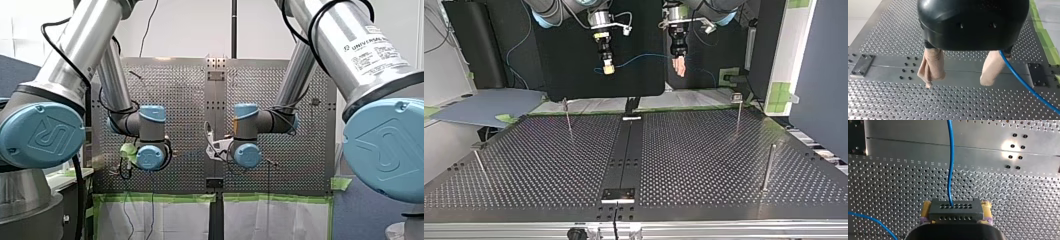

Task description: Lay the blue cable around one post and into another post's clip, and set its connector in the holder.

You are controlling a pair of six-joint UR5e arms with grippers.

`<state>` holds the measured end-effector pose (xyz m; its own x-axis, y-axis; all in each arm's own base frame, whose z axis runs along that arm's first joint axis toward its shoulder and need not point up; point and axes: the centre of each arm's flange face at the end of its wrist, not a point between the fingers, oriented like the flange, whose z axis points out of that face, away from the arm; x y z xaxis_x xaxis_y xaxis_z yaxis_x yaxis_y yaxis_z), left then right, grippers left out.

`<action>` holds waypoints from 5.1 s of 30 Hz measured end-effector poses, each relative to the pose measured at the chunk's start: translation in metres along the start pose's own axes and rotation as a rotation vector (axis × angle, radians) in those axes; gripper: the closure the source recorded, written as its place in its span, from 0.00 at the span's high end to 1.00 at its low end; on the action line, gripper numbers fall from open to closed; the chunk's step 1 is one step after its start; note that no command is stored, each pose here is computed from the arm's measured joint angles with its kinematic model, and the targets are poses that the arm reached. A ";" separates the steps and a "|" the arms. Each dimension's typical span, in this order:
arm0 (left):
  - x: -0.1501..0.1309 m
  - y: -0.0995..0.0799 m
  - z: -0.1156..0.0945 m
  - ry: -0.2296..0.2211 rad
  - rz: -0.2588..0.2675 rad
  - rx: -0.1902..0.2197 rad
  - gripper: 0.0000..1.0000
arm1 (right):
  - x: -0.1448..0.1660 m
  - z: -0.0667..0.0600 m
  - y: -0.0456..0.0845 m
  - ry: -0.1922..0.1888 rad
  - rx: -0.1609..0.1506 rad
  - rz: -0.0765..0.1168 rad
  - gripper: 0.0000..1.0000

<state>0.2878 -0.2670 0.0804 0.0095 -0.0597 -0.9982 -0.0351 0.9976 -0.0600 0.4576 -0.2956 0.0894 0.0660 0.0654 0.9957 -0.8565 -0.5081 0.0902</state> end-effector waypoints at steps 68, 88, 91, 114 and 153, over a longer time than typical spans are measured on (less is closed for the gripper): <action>0.024 -0.001 -0.031 0.088 0.035 0.095 1.00 | -0.043 0.015 0.001 -0.107 -0.040 0.007 0.00; -0.042 -0.003 -0.009 0.037 -0.078 -0.003 1.00 | 0.060 0.046 0.016 -0.034 -0.068 0.197 0.00; -0.057 -0.007 -0.001 0.017 -0.105 -0.005 1.00 | 0.082 0.053 0.016 -0.010 -0.056 0.214 0.00; -0.162 -0.006 0.029 -0.089 -0.291 -0.063 1.00 | 0.222 0.056 0.016 0.083 0.058 0.195 0.00; -0.271 0.060 0.081 -0.095 -0.352 -0.098 1.00 | 0.308 0.079 -0.007 0.120 0.157 0.157 0.00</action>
<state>0.3644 -0.1885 0.3477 0.1303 -0.3899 -0.9116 -0.1090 0.9082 -0.4040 0.5245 -0.3397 0.3967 -0.1311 0.0716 0.9888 -0.7607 -0.6469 -0.0540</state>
